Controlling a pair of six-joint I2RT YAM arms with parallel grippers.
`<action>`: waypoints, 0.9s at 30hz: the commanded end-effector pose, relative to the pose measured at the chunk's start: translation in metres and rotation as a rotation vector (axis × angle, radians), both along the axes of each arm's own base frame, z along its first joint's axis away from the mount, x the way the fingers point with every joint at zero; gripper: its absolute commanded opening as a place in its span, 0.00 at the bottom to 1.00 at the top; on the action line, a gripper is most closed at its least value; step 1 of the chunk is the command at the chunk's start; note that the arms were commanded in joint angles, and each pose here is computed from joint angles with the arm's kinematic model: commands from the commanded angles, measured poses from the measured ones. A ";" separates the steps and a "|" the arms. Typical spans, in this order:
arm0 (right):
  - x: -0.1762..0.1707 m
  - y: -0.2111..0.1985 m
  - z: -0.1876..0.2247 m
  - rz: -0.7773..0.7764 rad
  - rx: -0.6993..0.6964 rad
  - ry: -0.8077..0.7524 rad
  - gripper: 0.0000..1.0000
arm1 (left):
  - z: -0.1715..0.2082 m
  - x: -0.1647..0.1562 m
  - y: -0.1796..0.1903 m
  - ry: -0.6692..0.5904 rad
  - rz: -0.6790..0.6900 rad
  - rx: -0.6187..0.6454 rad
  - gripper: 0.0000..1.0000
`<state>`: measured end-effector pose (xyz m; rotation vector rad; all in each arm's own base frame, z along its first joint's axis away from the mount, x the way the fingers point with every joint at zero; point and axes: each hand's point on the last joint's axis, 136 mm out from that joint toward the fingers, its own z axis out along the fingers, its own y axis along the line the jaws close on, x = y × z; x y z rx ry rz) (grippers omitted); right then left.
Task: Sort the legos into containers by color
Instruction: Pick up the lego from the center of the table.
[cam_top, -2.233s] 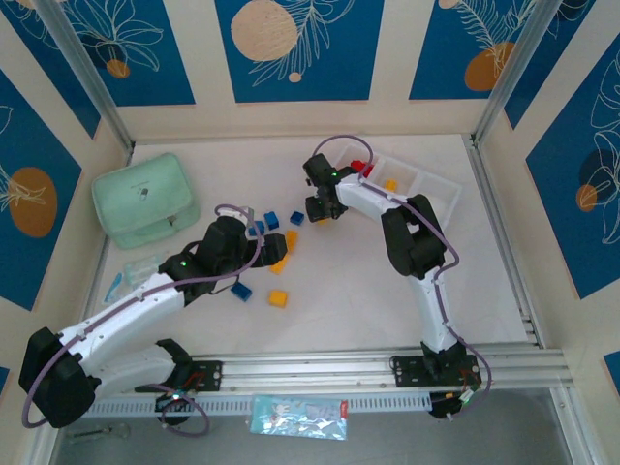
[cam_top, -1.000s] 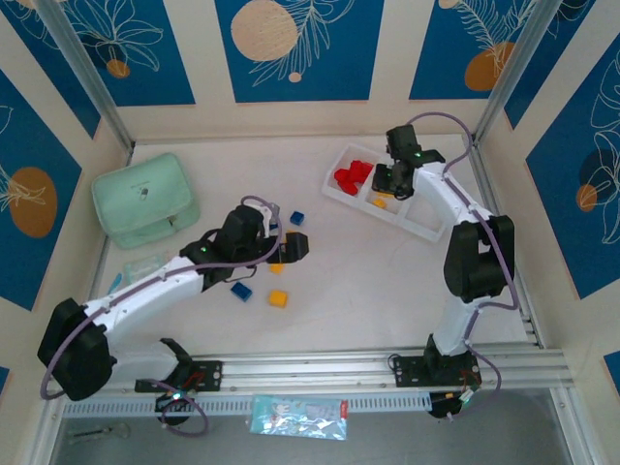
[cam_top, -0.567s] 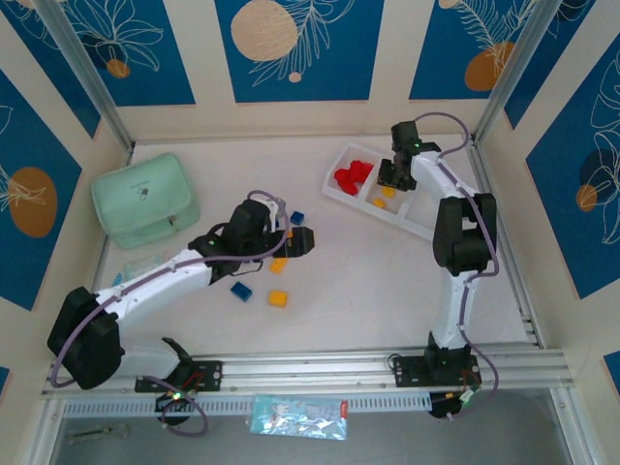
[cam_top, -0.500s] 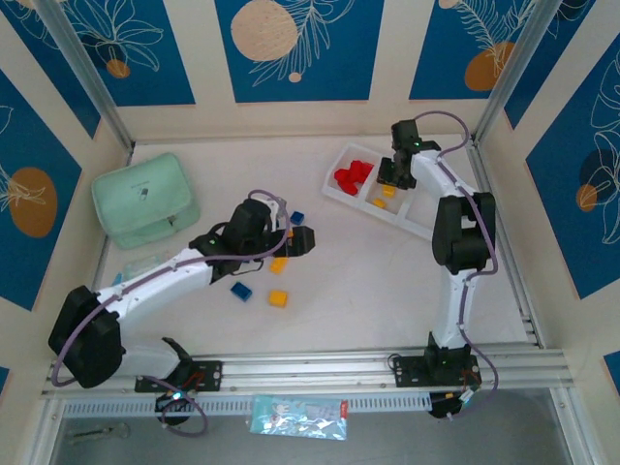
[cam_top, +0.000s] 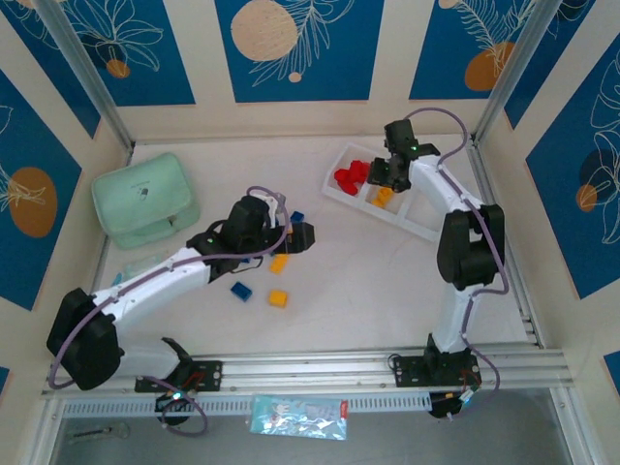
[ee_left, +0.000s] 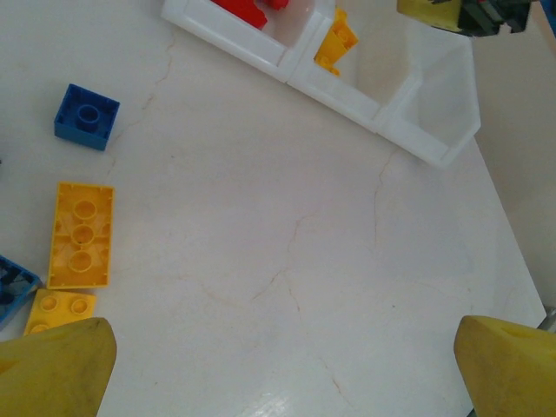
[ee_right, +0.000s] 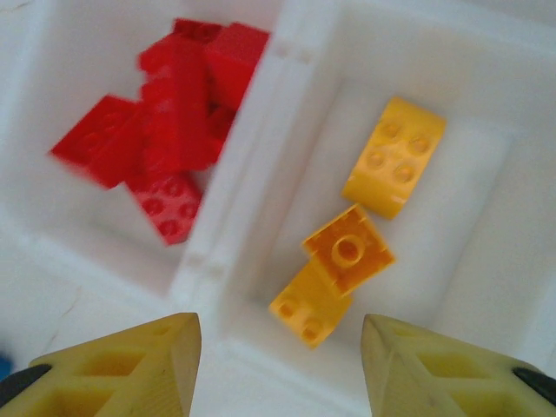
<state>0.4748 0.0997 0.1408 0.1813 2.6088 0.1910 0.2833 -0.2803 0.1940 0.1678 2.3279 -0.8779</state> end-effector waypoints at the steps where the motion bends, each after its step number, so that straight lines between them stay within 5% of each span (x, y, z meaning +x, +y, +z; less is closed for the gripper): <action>1: -0.024 0.025 0.015 0.054 0.032 -0.021 0.53 | 0.005 -0.006 0.011 -0.036 0.016 0.023 0.99; 18: -0.140 0.160 -0.032 0.351 0.076 0.114 0.63 | -0.032 -0.031 0.072 0.017 0.186 0.108 0.99; 27: -0.162 0.214 -0.062 0.403 0.084 0.176 0.69 | -0.038 -0.041 0.101 0.014 0.266 0.150 0.99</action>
